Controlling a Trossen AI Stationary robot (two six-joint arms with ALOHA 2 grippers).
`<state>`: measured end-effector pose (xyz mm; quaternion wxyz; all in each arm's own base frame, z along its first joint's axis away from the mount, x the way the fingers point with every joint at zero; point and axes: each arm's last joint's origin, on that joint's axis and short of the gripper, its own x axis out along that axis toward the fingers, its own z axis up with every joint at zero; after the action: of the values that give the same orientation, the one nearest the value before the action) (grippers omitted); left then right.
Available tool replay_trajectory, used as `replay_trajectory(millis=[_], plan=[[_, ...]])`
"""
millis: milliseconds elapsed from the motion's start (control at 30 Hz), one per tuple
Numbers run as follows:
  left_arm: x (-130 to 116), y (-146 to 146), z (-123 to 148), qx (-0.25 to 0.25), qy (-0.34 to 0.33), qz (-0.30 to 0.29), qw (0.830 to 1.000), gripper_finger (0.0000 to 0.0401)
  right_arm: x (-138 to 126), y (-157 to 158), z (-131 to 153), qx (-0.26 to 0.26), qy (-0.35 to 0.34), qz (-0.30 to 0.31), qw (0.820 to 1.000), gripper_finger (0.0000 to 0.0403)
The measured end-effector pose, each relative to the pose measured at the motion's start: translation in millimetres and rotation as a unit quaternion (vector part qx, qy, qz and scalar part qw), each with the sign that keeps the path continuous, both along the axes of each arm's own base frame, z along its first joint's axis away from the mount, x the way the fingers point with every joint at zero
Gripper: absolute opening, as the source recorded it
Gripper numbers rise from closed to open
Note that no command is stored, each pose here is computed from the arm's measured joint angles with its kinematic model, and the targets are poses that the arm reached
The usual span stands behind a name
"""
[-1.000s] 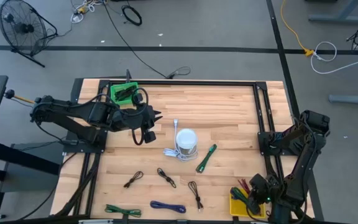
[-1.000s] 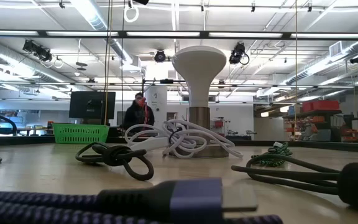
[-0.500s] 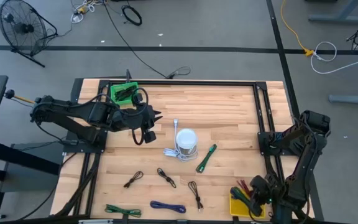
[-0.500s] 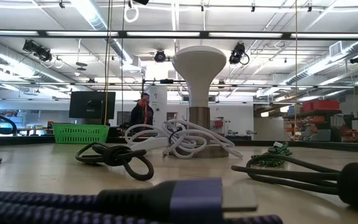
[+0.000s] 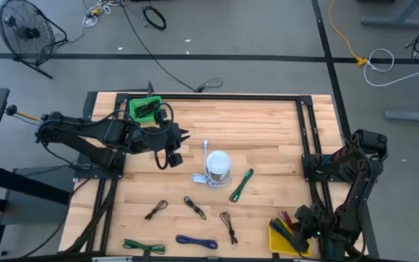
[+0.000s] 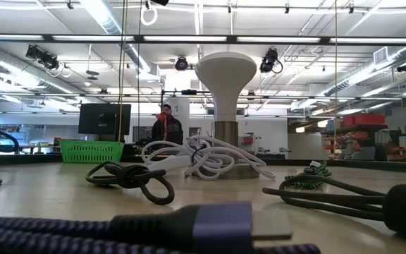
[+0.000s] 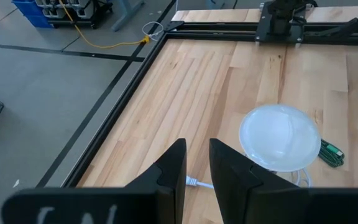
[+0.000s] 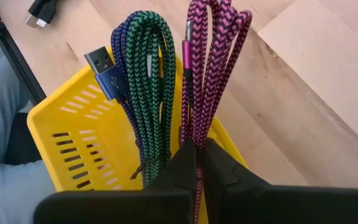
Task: Pick & Place USB Port
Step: Put the red black charger cable into the yellow basket
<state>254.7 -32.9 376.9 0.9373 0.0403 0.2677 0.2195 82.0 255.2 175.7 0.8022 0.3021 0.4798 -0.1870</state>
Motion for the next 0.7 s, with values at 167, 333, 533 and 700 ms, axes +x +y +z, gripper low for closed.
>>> replay_trajectory(millis=[167, 333, 533, 700], plan=[[0.1, 0.0, 0.0, 0.0, 0.0, 0.001, 1.0, 0.0076, -0.1, 1.4, 0.0, 0.01, 0.01, 0.001, 1.0, 0.0009], [0.0, 0.0, 0.0, 0.0, 0.0, 0.001, 1.0, 0.0076, 0.2, 2.2, 0.3, 0.013, 0.003, 0.003, 1.0, 0.0029], [0.0, 0.0, 0.1, 0.0, -0.001, 0.001, 1.0, 0.0076, 2.3, 0.2, 0.4, 0.004, -0.006, -0.003, 1.0, 0.006], [0.1, 0.0, 0.0, 0.0, -0.001, 0.001, 1.0, 0.0076, 2.0, -1.6, 0.1, -0.004, -0.005, -0.006, 1.0, 0.0099]])
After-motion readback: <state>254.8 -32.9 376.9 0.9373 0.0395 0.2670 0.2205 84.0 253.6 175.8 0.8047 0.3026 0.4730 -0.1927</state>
